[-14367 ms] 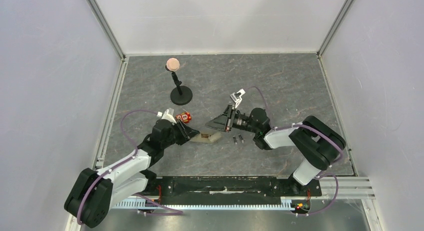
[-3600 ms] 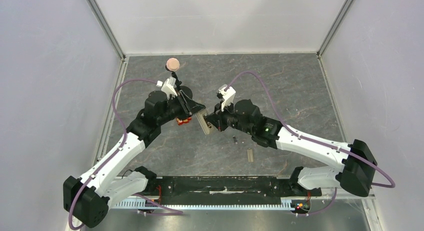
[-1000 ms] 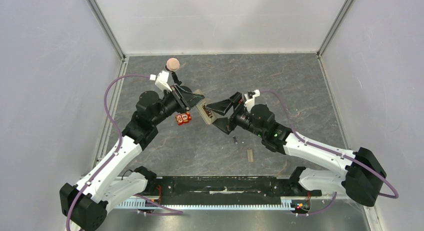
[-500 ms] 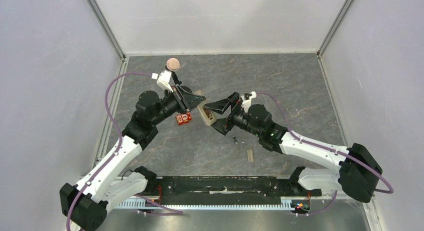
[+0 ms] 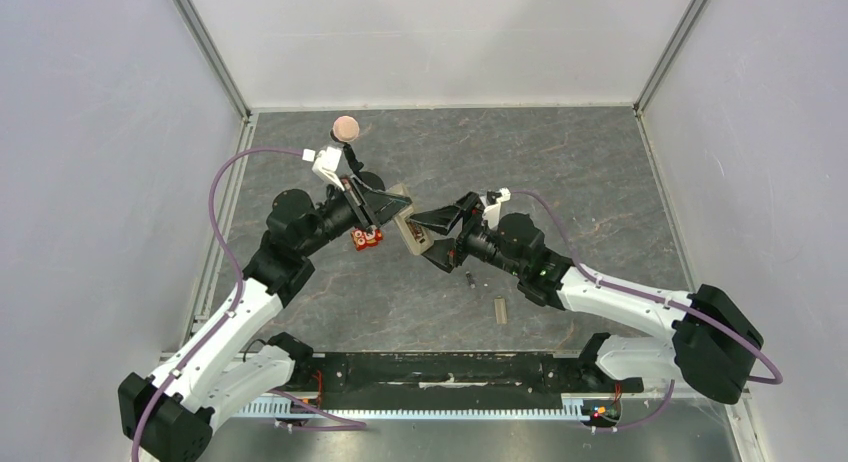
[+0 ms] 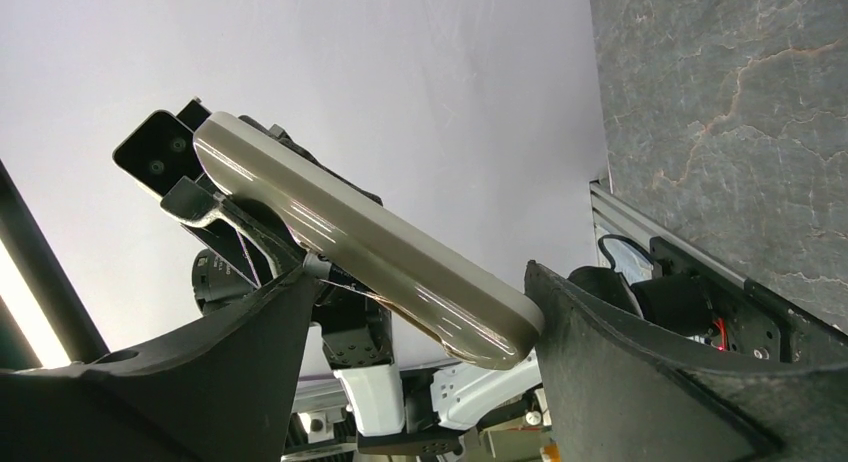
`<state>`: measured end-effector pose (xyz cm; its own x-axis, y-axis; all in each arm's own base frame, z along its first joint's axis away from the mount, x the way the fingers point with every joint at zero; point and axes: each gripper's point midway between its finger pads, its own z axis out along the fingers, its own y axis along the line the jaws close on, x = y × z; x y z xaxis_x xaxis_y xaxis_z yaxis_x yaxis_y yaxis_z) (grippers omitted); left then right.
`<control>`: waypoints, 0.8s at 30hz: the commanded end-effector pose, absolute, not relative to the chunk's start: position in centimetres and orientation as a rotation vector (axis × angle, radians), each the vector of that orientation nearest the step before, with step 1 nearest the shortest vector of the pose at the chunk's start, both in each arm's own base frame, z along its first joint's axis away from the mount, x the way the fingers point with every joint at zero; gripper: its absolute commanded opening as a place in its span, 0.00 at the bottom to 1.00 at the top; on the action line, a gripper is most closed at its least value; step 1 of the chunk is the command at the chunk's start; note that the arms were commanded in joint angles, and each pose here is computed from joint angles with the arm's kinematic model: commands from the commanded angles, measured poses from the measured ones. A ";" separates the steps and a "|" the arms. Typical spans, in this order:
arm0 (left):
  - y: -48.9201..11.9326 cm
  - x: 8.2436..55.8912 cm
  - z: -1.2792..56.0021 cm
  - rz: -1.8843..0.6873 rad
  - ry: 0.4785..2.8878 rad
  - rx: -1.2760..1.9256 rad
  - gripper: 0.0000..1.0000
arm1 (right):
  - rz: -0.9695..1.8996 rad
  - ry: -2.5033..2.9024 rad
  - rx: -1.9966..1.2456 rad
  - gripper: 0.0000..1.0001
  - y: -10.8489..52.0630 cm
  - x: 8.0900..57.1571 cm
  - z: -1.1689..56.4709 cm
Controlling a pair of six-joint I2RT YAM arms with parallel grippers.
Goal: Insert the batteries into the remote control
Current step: Load the battery into the remote control.
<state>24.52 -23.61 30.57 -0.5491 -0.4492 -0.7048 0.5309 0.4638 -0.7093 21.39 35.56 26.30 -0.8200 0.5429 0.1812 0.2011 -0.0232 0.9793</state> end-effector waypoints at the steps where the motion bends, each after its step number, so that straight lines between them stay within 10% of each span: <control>1: -24.0 23.4 31.5 -1.299 1.684 0.161 0.02 | 2.038 1.895 0.773 0.76 35.4 21.5 28.9; 24: -24.7 23.6 35.6 -1.490 1.716 -0.022 0.02 | 1.904 2.024 0.845 0.64 34.8 21.2 24.2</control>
